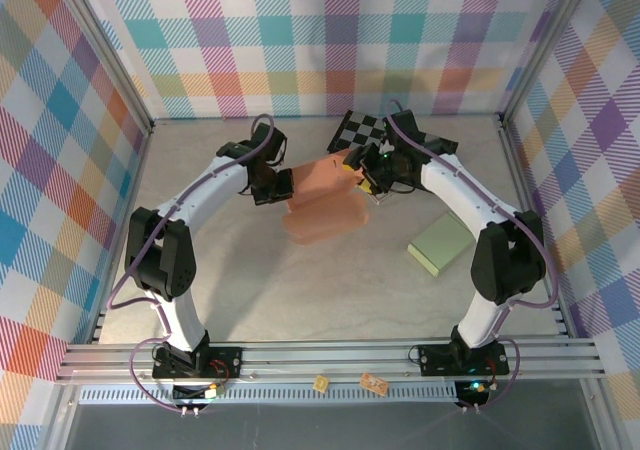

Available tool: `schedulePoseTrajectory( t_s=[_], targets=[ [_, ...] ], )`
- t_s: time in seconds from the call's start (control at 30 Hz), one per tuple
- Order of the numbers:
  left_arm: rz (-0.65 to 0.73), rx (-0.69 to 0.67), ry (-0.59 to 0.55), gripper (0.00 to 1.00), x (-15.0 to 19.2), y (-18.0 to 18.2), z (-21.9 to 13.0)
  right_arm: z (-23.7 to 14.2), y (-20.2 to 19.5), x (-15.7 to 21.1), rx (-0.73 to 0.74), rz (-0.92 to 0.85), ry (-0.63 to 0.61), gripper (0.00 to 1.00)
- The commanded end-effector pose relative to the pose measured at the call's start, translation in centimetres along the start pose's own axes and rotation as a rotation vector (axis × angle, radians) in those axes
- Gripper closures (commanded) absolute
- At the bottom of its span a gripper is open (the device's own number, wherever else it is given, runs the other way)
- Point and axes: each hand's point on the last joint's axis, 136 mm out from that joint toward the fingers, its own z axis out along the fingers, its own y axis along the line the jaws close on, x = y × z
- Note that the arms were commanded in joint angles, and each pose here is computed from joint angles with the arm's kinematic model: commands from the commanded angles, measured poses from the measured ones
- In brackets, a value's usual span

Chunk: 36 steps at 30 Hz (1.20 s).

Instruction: Fold the paper box

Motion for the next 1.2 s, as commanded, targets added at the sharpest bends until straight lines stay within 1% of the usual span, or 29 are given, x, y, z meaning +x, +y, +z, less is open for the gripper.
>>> schedulePoseTrajectory(
  t_s=[0.0,0.2,0.3,0.5,0.63,0.87,1.17],
  targets=[
    [0.009,0.019,0.009,1.0,-0.1,-0.6,-1.1,0.0,0.2,-0.6,0.008,-0.068,-0.036,0.42],
    [0.01,0.016,0.012,1.0,0.0,-0.5,-1.1,0.7,-0.8,-0.8,0.058,-0.086,-0.04,0.44],
    [0.011,0.021,0.018,1.0,0.0,-0.6,-1.1,0.9,-1.2,-0.9,0.057,-0.105,-0.052,0.43],
    [0.021,0.03,0.02,1.0,0.0,-1.0,-1.3,2.5,-1.3,-1.0,0.071,-0.138,-0.035,0.44],
    [0.022,0.029,0.02,1.0,-0.1,-1.1,-1.4,2.8,-2.0,-1.1,0.112,-0.141,-0.043,0.45],
    [0.03,0.034,0.029,1.0,0.3,-1.3,-1.5,3.2,-1.2,-2.1,0.088,-0.208,-0.088,0.49],
    [0.032,0.04,0.026,1.0,0.3,-1.4,-1.7,3.7,0.0,-1.7,0.041,-0.282,-0.065,0.56]
  ],
)
